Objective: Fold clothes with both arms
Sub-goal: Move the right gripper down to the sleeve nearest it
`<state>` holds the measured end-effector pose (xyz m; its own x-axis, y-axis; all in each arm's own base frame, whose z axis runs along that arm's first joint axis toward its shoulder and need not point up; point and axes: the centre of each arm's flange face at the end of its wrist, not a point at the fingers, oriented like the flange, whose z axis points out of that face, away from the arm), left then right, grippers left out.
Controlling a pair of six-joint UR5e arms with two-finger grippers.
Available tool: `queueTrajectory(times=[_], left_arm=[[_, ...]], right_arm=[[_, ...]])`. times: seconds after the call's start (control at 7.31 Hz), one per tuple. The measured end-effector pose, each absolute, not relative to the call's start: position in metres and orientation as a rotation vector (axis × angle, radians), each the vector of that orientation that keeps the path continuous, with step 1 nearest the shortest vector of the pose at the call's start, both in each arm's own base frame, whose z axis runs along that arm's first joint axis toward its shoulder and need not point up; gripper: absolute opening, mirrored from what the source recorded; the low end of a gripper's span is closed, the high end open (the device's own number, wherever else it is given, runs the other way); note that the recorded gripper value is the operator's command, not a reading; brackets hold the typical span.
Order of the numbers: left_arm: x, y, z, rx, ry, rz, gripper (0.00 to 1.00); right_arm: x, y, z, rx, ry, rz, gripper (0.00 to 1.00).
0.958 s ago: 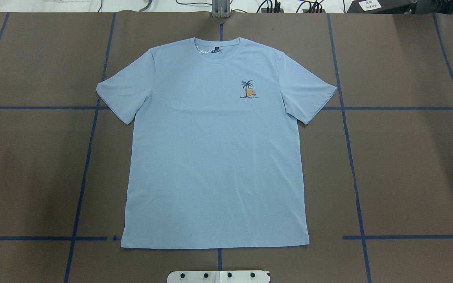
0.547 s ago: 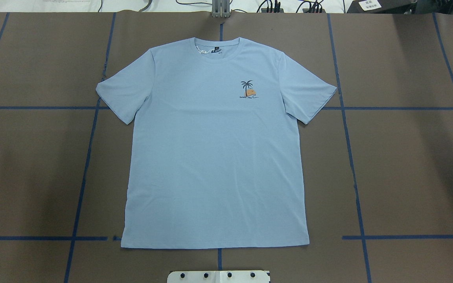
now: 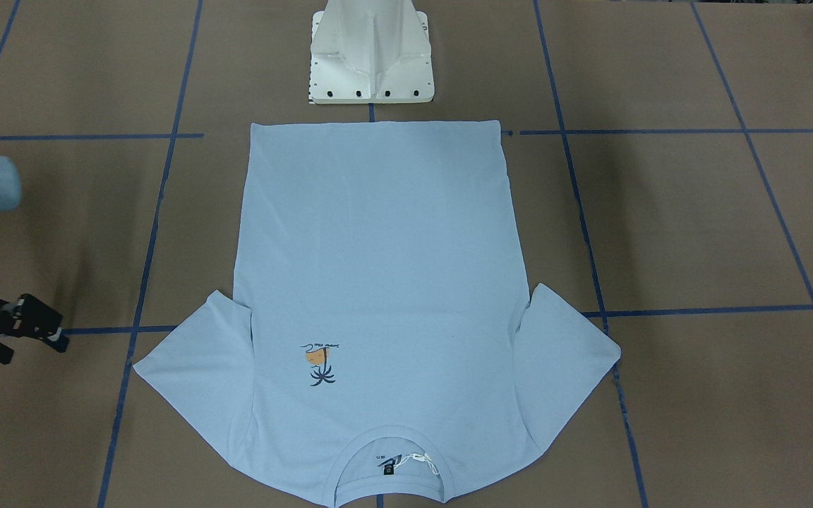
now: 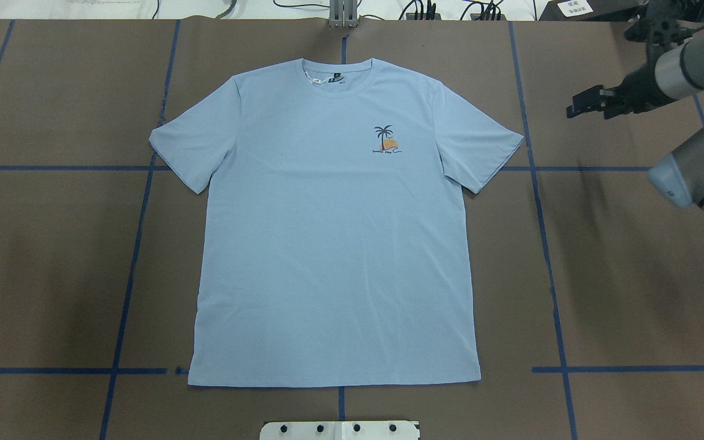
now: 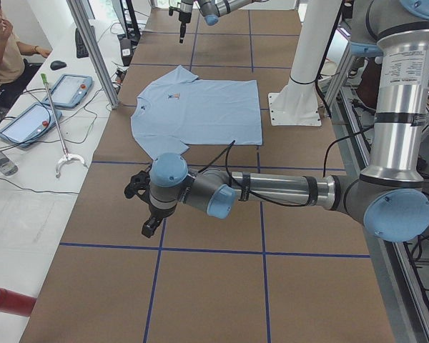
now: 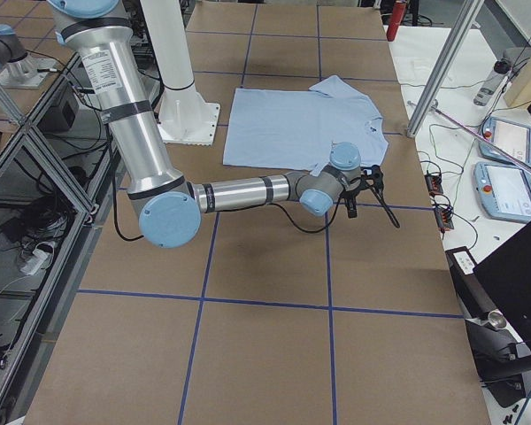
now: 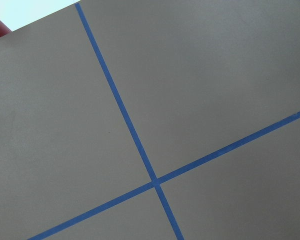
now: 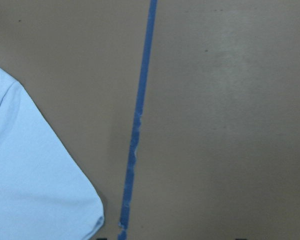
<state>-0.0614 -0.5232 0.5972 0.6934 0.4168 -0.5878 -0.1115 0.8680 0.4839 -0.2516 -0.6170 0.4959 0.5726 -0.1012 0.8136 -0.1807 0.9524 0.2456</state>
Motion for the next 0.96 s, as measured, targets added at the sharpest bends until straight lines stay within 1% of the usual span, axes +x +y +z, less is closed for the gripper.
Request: queueTrajectory(times=[0.27,0.41,0.55,0.68,0.96], left_arm=[[-0.061,-0.523,0.597,0.436,0.753,0.306,1.00],[-0.061,-0.523,0.598,0.435,0.753,0.306,1.00],[-0.061,-0.522,0.599,0.434,0.753,0.306,1.00],[-0.061,-0.521,0.600,0.433,0.753,0.306,1.00],[-0.062,-0.519,0.601,0.430,0.754,0.305,1.00]], right_arm=[[-0.309,-0.603,0.489,0.349,-0.936,0.037,0.62],[-0.325,-0.599,0.489,0.354,-0.927,0.028,0.53],[-0.338,-0.597,0.487,0.361,-0.917,0.021,0.48],[-0.347,-0.598,0.486,0.367,-0.909,0.019,0.44],[-0.355,-0.602,0.485,0.371,-0.902,0.018,0.43]])
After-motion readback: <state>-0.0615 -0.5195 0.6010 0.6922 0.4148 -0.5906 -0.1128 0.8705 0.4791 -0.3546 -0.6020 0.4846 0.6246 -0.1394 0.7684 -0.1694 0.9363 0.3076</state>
